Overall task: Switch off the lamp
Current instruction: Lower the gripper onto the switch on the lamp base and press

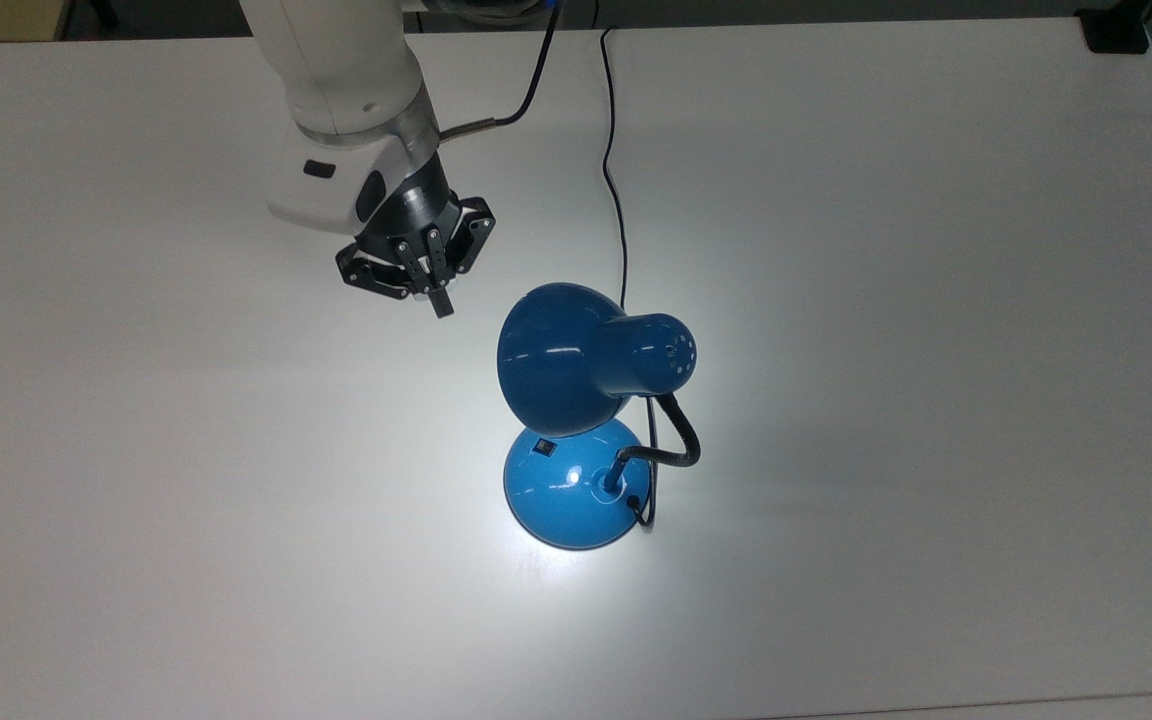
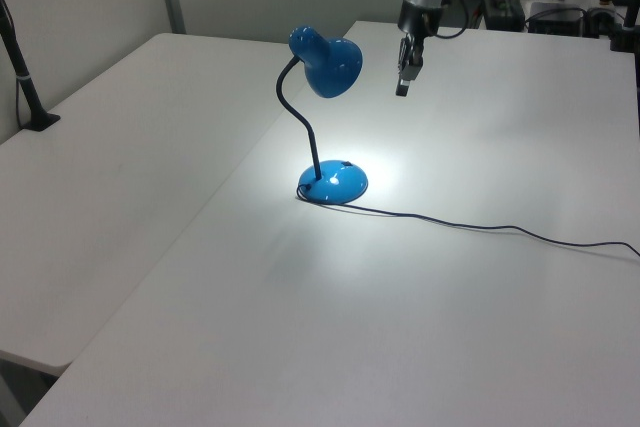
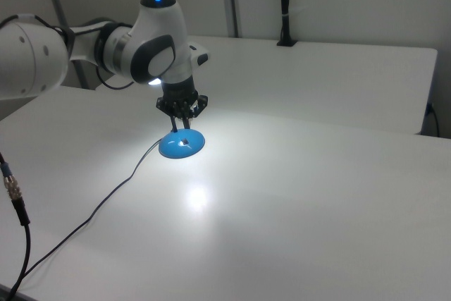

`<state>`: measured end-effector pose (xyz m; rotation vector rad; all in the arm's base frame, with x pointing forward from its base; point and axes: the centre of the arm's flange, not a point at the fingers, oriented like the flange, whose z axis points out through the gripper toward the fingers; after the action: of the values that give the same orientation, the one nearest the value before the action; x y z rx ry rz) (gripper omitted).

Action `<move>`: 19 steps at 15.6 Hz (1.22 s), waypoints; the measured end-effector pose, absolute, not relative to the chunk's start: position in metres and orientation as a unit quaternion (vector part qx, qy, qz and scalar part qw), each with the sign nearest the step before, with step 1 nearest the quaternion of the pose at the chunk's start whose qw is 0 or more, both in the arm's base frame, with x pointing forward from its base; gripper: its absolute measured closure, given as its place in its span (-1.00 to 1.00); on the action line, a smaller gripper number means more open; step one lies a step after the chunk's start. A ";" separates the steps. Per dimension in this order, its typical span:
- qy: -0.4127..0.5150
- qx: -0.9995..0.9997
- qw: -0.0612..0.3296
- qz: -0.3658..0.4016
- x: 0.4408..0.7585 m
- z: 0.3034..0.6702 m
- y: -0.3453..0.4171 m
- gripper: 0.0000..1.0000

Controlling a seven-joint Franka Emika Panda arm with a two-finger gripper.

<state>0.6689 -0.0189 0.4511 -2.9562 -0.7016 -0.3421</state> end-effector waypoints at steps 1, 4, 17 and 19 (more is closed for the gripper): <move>-0.246 -0.960 0.036 -0.126 0.674 0.442 -0.015 0.98; -0.287 -0.946 0.024 -0.152 0.689 0.403 0.006 0.98; -0.347 -0.922 -0.006 -0.174 0.709 0.348 0.053 0.98; -0.351 -0.920 -0.008 -0.172 0.711 0.344 0.056 0.98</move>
<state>0.7106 0.0555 0.3444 -2.9071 -1.1095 -0.5421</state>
